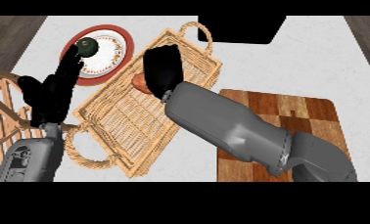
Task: Pick the sweet potato from the cutting board and place it in the basket
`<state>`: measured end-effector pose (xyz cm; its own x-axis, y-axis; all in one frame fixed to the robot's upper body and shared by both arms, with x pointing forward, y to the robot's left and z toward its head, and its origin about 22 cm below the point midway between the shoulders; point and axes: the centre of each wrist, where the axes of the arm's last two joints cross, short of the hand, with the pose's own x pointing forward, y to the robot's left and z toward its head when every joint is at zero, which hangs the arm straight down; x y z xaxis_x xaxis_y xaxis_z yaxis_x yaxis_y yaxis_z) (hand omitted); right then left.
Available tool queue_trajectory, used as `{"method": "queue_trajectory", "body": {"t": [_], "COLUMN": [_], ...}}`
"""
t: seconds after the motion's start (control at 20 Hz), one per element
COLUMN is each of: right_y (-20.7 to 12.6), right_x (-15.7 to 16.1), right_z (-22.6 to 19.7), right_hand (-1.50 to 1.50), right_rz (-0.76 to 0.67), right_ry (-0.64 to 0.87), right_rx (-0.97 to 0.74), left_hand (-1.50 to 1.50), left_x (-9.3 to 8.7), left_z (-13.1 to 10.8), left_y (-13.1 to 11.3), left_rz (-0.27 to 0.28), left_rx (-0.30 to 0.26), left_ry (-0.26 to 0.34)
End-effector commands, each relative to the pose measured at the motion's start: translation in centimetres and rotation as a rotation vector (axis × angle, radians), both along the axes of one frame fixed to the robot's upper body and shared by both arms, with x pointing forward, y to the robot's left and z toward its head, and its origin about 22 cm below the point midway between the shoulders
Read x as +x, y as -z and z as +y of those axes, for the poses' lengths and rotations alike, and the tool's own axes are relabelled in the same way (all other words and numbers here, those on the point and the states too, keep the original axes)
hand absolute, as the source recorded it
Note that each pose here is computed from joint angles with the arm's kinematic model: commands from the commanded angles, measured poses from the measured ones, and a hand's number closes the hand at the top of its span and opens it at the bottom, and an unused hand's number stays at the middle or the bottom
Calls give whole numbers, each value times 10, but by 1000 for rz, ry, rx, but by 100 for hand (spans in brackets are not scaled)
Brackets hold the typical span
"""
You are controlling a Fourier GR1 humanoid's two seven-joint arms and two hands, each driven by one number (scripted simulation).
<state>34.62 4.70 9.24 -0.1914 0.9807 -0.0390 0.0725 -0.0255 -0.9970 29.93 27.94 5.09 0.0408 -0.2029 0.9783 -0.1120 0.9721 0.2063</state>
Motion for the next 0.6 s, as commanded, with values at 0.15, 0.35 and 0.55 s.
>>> {"method": "queue_trajectory", "body": {"t": [0.15,0.35,0.55], "right_y": [8,9,22], "right_x": [0,8,4], "right_z": [-4,-10,-14], "right_hand": [150,150,150], "right_rz": [82,87,171], "right_ry": [-7,35,63], "right_rx": [-18,20,10], "left_hand": [0,0,0], "left_x": [7,4,5], "left_z": [-10,4,-3], "left_y": [8,-12,-3], "left_rz": [12,-1,-4], "left_rx": [-9,7,-15], "left_ry": [-10,6,5]}}
